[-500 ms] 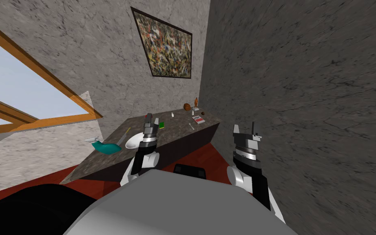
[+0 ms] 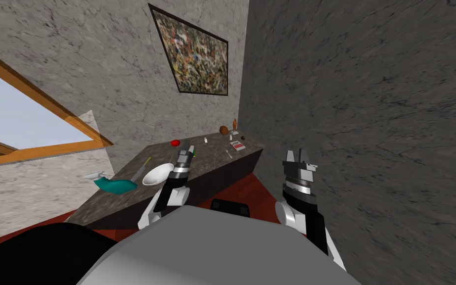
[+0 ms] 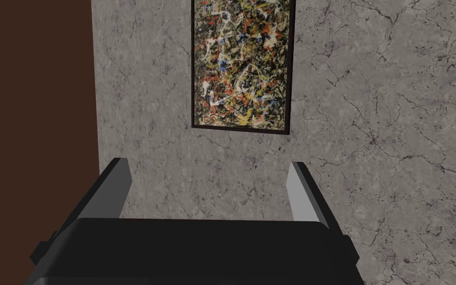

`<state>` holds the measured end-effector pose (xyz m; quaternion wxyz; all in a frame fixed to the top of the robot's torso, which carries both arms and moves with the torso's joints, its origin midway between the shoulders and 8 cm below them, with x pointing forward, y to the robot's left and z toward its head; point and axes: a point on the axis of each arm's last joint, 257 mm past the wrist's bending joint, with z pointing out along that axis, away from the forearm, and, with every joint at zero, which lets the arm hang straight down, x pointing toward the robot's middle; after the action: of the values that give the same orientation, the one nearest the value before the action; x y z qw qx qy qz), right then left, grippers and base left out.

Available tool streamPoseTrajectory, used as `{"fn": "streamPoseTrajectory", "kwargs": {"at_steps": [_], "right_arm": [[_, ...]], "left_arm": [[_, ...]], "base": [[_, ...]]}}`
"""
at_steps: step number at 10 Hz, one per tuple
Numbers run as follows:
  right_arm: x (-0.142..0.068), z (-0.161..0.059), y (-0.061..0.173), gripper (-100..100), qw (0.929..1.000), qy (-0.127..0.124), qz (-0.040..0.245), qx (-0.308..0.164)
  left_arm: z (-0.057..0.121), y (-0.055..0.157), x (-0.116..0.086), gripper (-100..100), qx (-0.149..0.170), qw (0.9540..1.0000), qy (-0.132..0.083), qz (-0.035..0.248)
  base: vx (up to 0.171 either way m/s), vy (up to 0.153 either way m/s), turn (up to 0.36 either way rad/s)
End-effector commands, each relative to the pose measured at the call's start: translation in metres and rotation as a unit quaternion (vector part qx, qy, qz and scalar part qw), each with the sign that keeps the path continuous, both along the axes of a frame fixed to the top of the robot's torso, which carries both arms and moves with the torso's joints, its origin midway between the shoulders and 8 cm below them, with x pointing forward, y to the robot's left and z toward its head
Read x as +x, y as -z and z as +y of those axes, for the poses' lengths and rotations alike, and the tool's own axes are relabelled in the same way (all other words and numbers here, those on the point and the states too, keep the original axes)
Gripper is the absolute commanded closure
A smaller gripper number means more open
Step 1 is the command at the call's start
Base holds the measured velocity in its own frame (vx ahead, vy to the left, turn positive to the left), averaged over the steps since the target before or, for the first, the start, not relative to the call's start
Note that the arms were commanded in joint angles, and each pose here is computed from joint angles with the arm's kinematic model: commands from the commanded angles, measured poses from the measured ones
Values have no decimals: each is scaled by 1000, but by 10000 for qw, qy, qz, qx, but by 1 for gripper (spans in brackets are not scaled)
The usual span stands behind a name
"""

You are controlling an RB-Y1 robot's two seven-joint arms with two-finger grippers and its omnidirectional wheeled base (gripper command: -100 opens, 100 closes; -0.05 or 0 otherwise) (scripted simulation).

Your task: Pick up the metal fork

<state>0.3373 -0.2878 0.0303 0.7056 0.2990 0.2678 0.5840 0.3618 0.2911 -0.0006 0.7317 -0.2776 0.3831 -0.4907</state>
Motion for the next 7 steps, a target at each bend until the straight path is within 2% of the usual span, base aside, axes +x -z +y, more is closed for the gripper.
{"fn": "streamPoseTrajectory", "kwargs": {"at_steps": [1,2,3,6,7], "right_arm": [[0,0,0,0,10000,0,0,0],[0,0,0,0,10000,0,0,0],[0,0,0,0,10000,0,0,0],[0,0,0,0,10000,0,0,0],[0,0,0,0,10000,0,0,0]], "left_arm": [[3,14,4,-100,132,9995,-15,304],[5,23,6,-100,208,9985,-34,496],[5,23,6,-100,208,9985,-34,496],[12,52,11,-100,430,9930,-116,1093],[13,53,11,-100,426,9927,-123,1125]], "base": [[53,-62,-108],[51,-64,-119],[45,-38,-32],[60,-45,-110],[56,-51,-45]]}}
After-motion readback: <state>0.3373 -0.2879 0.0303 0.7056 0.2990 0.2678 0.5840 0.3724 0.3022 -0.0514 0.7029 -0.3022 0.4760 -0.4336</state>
